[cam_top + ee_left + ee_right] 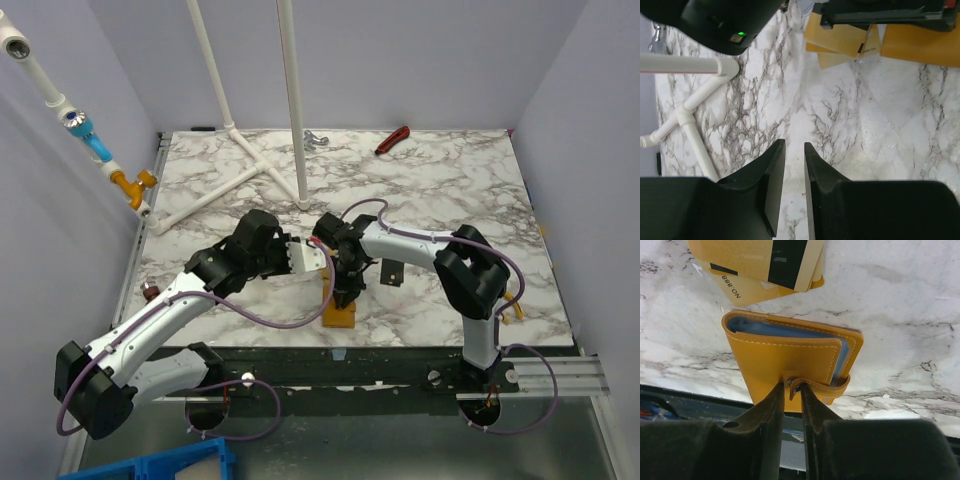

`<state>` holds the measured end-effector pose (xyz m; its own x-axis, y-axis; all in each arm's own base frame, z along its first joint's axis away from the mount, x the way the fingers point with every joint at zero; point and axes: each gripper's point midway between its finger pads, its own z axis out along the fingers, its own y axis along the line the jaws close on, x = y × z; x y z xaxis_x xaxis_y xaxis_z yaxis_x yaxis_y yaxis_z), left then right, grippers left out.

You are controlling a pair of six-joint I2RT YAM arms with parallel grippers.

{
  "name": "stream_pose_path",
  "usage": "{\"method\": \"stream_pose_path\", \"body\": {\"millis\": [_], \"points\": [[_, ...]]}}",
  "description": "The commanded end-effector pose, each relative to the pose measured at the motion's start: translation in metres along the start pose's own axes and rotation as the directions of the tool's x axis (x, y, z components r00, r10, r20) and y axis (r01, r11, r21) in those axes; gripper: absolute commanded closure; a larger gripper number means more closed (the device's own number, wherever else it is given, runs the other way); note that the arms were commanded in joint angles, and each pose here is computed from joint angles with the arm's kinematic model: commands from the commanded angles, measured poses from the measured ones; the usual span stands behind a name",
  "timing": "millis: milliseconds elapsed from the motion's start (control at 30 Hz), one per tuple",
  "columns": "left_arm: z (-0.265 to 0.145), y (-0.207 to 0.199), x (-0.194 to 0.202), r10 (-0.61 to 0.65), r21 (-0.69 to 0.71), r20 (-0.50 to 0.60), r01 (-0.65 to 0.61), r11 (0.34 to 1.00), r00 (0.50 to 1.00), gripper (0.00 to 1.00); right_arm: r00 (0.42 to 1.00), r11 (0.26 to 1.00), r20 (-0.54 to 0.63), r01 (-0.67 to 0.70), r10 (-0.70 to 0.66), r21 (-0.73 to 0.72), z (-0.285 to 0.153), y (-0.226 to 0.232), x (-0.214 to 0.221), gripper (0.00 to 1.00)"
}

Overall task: Put the credit cards into the card holder
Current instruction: Close the card holder at the center of the board.

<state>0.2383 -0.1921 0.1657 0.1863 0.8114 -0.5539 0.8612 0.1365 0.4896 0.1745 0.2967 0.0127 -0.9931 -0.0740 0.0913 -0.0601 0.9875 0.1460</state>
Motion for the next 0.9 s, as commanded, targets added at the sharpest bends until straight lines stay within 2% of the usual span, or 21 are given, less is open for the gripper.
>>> {"method": "stream_pose_path", "body": {"millis": [0,133,333,600,733,867], "points": [[-0.011,0.008,0.005,-0.062,-0.015,0.034,0.062,0.998,0.998,0.76,0.997,0.905,0.064,0.018,-0.050,0.425,0.096,-0.088,0.012,0.76],[-0.013,0.004,0.013,-0.084,-0.002,0.014,0.084,0.996,0.996,0.76,0.988,0.885,0.108,0.048,-0.111,0.464,0.105,-0.082,0.011,0.72],[-0.010,-0.002,0.022,-0.111,0.011,-0.011,0.112,0.994,0.994,0.76,0.968,0.835,0.144,0.096,-0.205,0.541,0.110,-0.080,0.005,0.72],[-0.023,0.004,0.030,-0.158,-0.013,-0.036,0.158,0.987,0.987,0.76,0.934,0.821,0.212,0.125,-0.287,0.558,0.097,-0.063,-0.015,0.75],[-0.036,0.015,0.025,-0.193,-0.028,-0.012,0.193,0.981,0.981,0.76,0.934,0.854,0.215,0.146,-0.286,0.500,0.100,-0.051,-0.013,0.73],[-0.047,0.022,0.018,-0.247,-0.023,0.048,0.249,0.968,0.968,0.76,0.932,0.907,0.243,0.160,-0.269,0.390,0.093,-0.031,-0.011,0.66]]}}
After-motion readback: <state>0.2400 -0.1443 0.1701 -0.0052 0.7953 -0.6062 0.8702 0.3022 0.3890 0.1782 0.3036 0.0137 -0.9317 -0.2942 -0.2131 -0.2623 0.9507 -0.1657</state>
